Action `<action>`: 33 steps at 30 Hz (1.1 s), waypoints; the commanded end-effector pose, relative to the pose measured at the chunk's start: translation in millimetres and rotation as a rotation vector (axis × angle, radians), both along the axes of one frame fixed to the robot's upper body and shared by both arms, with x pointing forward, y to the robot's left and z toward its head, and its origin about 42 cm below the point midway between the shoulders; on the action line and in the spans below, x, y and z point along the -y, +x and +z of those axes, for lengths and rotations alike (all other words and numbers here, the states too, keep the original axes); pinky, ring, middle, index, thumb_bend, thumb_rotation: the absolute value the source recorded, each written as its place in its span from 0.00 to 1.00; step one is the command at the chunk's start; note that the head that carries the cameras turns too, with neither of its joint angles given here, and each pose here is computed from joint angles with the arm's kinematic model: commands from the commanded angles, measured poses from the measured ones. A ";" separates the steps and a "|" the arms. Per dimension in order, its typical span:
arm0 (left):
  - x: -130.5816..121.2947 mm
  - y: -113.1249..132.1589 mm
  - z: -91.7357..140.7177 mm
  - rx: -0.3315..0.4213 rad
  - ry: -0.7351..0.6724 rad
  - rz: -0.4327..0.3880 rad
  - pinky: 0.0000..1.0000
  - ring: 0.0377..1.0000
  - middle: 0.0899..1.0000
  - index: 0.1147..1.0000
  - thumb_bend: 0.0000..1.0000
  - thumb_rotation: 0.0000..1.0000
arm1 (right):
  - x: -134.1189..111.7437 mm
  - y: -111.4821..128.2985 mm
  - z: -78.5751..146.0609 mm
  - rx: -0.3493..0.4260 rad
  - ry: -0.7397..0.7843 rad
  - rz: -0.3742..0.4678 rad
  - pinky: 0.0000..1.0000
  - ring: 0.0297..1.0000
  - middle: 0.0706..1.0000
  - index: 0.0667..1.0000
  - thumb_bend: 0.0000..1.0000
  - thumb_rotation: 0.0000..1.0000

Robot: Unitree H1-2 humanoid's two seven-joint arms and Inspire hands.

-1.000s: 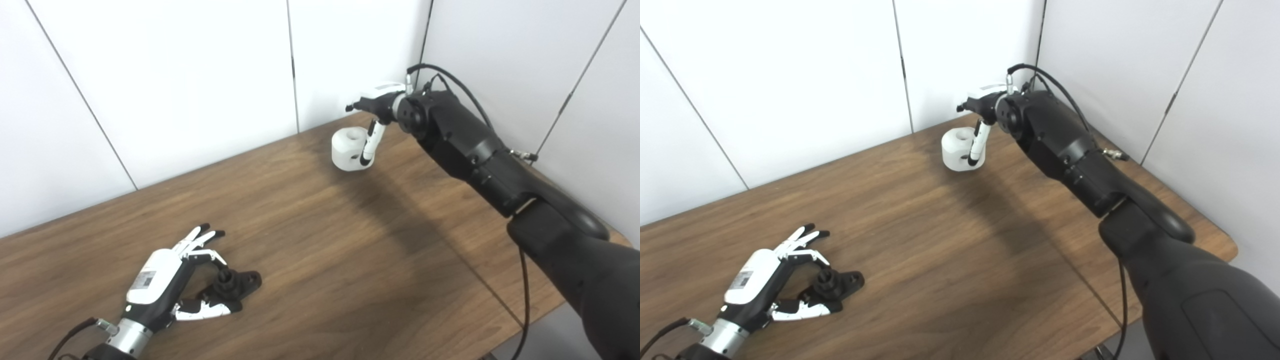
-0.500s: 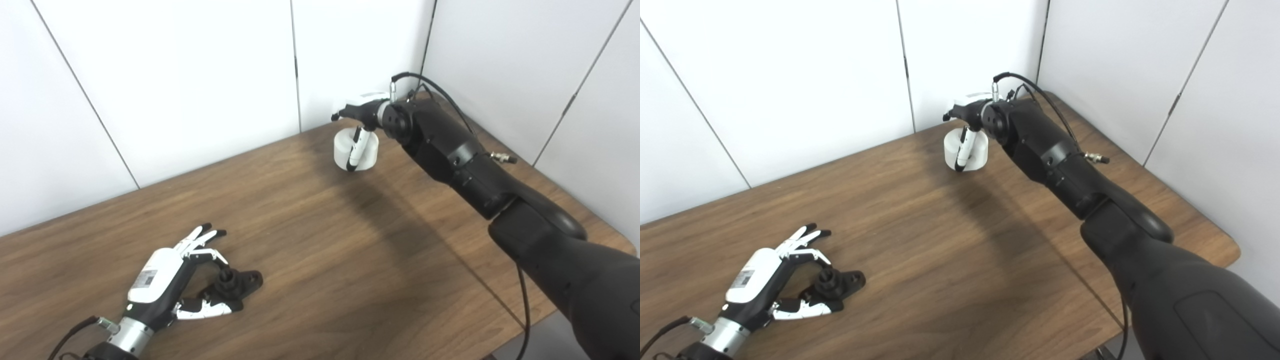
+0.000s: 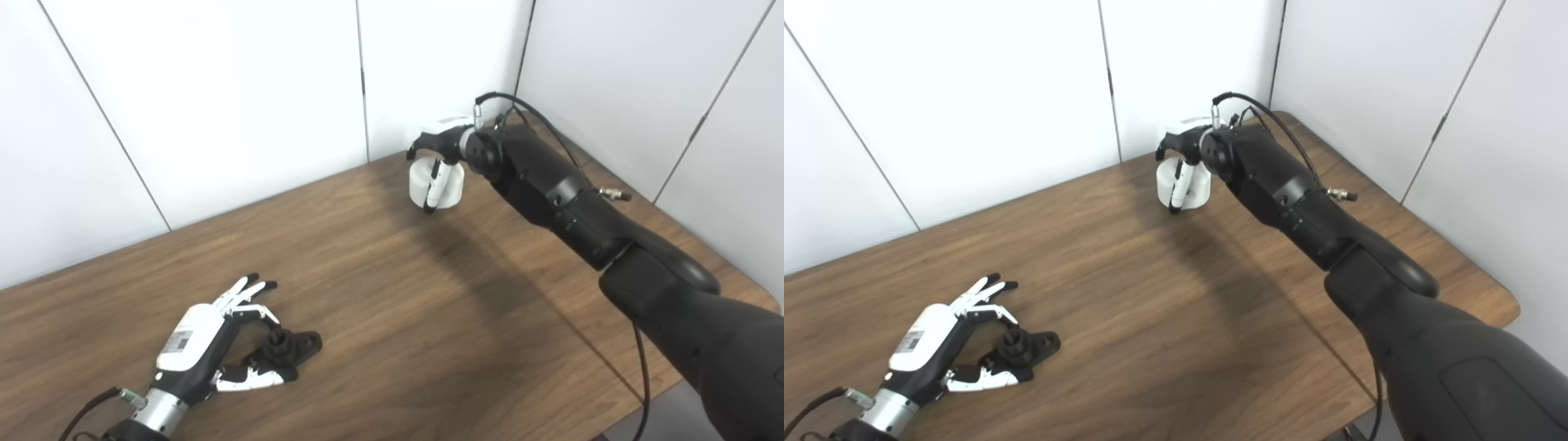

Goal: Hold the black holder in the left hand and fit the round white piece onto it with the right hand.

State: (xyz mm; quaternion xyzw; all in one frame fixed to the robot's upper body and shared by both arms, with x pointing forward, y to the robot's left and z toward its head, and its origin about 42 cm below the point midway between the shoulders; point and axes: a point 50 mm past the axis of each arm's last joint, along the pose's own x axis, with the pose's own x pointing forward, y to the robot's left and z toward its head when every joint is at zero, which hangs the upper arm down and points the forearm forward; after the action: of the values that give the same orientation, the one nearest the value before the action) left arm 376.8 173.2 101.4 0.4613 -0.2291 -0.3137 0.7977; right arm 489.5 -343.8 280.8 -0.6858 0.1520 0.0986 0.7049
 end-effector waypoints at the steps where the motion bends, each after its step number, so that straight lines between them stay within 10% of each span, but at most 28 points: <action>1: -53.5 -57.9 -78.5 -0.229 0.154 0.088 0.93 0.98 0.90 0.41 0.52 0.06 | 8.8 7.8 47.6 0.140 -0.044 0.003 0.86 0.95 0.94 0.83 0.94 0.28; 33: -55.9 -62.4 -75.1 -0.235 0.153 0.081 0.93 0.97 0.89 0.41 0.52 0.06 | 25.1 -3.2 48.6 0.142 -0.071 -0.029 0.82 0.95 0.94 0.84 0.95 0.30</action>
State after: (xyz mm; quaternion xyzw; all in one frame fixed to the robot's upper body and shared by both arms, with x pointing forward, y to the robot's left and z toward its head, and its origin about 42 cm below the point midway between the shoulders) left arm 374.3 176.2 102.5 0.4602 -0.2280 -0.3127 0.7990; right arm 483.7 -362.1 285.2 -0.6983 0.1561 0.0778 0.6943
